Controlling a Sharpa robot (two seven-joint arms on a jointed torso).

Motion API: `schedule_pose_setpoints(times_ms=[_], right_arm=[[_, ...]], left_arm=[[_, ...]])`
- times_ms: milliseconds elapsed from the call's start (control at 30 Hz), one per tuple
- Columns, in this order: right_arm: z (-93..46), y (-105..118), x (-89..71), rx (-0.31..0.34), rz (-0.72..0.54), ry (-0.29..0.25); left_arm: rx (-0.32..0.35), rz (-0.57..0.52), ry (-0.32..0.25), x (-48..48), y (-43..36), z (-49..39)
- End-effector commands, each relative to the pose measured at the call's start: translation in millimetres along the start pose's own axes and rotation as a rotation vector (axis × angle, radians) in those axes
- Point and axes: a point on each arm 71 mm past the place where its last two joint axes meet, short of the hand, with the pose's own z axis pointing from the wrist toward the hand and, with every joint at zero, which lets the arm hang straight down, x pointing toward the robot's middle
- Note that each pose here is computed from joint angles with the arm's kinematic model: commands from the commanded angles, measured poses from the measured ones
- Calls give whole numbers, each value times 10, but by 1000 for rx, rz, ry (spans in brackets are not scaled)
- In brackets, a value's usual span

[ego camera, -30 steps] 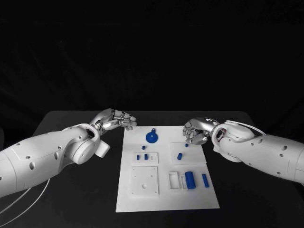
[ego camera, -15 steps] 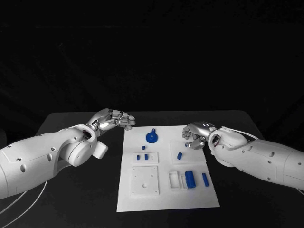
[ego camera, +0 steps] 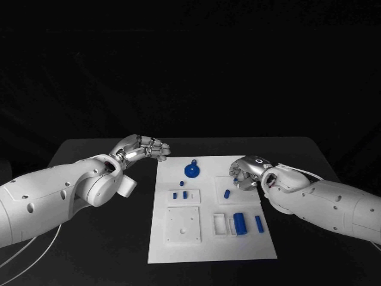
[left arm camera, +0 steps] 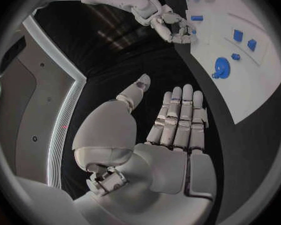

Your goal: Assemble the parts on the task board

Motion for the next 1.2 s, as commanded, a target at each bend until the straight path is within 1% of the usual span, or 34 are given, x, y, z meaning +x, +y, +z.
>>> schedule_pose_setpoints(times_ms=[33,300,533,867,1200], right_arm=[[-8,4,19,-11,-6,0],[-18,-3,21,-14,-25,5],[-27,-36,12,2,-60,-6],[-33,-51,6,14,-76,-16],[-37,-18,23,6,-93,-3]], left_arm=[[12,-20,10,15,-15,6],[4,-26,12,7,-6,5],[-2,-26,13,-3,2,2],[-8,-27,13,-16,10,-4],[-13,-27,12,-25,17,-6]])
